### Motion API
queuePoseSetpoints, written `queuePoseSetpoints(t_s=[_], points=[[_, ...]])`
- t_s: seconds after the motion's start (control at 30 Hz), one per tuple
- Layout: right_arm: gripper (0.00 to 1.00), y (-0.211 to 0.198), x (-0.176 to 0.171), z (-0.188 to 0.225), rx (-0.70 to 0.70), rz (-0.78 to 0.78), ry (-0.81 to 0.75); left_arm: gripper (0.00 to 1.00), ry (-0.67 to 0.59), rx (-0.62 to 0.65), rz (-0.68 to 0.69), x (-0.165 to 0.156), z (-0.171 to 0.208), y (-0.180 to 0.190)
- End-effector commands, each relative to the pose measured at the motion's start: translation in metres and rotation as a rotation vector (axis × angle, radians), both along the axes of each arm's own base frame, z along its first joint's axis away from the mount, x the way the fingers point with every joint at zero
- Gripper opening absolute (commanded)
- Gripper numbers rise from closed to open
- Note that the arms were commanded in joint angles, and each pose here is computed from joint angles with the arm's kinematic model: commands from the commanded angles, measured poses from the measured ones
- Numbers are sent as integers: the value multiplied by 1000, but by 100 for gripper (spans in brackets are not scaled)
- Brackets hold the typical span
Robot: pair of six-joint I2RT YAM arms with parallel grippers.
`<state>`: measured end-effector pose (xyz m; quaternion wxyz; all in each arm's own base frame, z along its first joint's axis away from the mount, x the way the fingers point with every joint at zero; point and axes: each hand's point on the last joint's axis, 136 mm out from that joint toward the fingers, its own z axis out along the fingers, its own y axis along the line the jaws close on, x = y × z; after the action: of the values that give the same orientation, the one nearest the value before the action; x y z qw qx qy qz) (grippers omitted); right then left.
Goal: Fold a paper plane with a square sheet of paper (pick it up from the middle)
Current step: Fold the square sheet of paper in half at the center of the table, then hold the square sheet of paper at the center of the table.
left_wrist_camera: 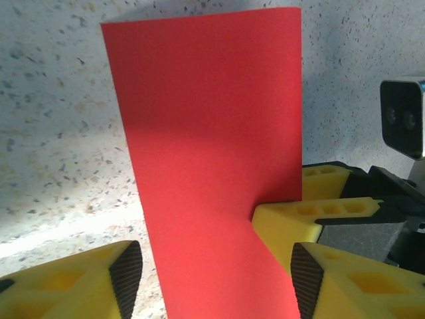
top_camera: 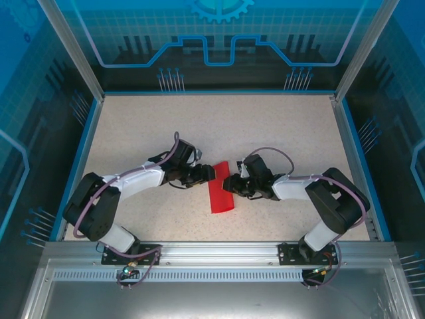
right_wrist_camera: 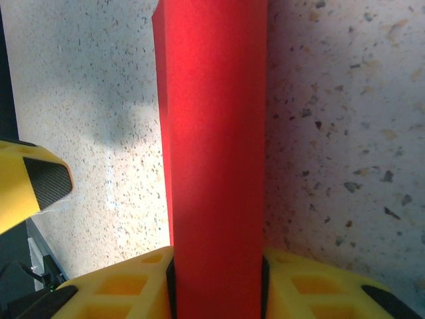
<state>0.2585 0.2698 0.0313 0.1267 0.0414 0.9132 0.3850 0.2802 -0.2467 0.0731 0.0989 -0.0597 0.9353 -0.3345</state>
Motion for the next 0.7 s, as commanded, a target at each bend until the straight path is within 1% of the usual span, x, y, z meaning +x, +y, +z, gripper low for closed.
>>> queuePoseSetpoints(t_s=[0.0, 0.1, 0.2, 0.27, 0.4, 0.47, 0.67], points=[[35, -3, 1, -4, 25, 9, -5, 57, -8, -34, -12, 4, 3, -13], [35, -6, 0, -6, 24, 7, 0, 51, 3, -33, -19, 2, -3, -17], [38, -6, -1, -8, 22, 2, 9, 45, 15, -27, -35, 1, -9, -22], [38, -7, 0, -10, 19, -2, 12, 39, 31, -26, -40, 0, -15, -25], [39, -8, 0, -10, 19, -3, 8, 37, 51, -13, -48, -1, -24, -27], [39, -8, -1, -10, 20, -1, 8, 33, 55, 0, -56, -2, -29, -28], [41, -9, -1, -11, 15, 2, 10, 32, 75, 28, -74, -5, -40, -32]])
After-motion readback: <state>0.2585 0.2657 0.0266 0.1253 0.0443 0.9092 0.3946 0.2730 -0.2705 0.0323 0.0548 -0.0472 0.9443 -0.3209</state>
